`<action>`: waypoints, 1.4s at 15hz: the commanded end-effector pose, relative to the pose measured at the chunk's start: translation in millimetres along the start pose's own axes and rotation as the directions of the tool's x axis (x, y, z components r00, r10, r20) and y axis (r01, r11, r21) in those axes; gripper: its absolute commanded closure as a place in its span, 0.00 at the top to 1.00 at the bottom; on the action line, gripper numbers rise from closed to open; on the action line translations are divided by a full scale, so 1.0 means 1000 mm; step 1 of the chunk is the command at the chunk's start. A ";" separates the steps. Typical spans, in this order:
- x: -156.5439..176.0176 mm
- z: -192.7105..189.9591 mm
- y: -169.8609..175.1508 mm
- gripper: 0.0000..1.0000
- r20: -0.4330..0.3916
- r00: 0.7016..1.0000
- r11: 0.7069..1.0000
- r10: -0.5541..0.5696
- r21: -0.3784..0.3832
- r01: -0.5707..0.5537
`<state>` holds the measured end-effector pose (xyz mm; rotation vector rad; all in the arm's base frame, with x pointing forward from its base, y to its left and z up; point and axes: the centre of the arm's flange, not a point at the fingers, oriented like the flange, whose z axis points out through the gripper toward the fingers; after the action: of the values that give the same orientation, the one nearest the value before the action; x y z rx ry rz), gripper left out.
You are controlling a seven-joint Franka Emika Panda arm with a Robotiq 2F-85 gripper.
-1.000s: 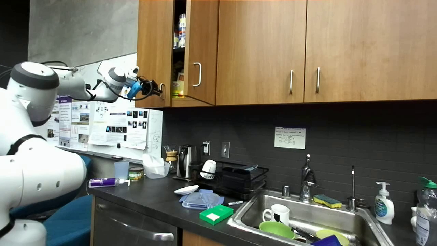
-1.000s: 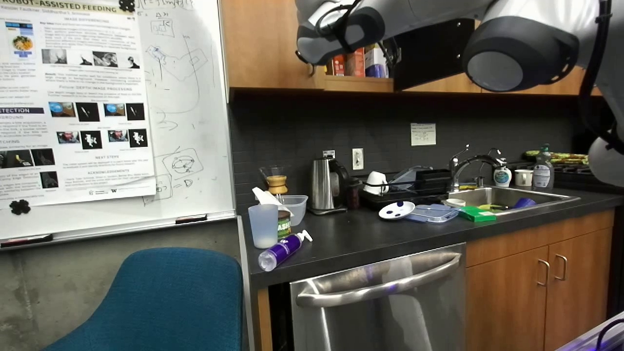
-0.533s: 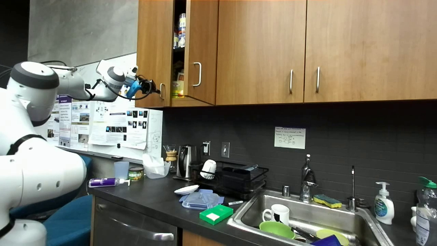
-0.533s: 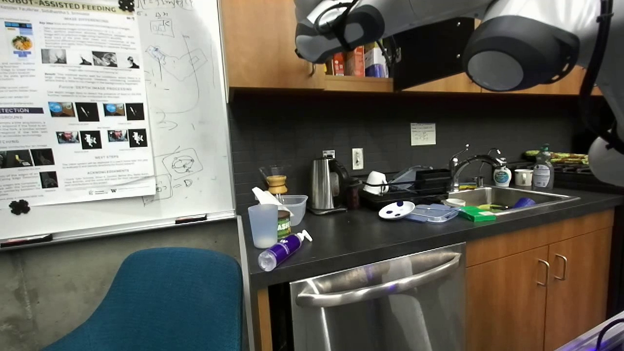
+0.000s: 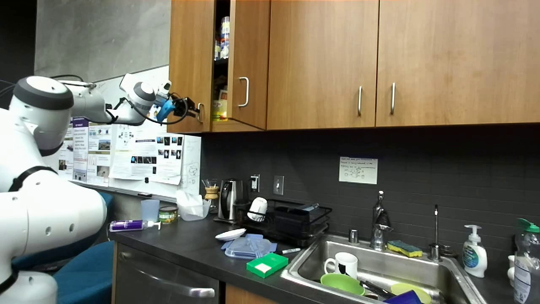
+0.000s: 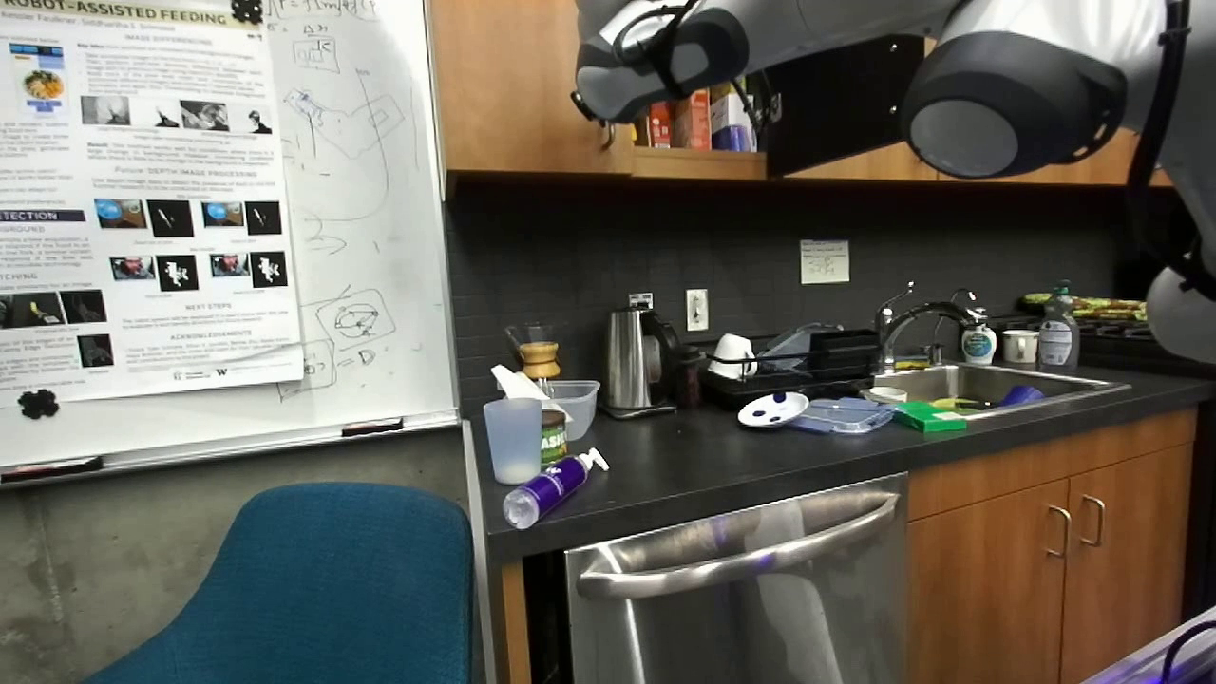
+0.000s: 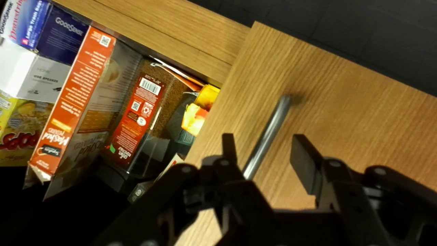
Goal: Open the top left cabinet door
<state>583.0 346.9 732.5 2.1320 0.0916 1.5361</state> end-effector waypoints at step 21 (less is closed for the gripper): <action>0.004 0.015 0.029 0.04 -0.025 0.977 0.974 0.212 0.082 -0.209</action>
<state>597.0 330.9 734.8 2.2335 -0.0552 1.6932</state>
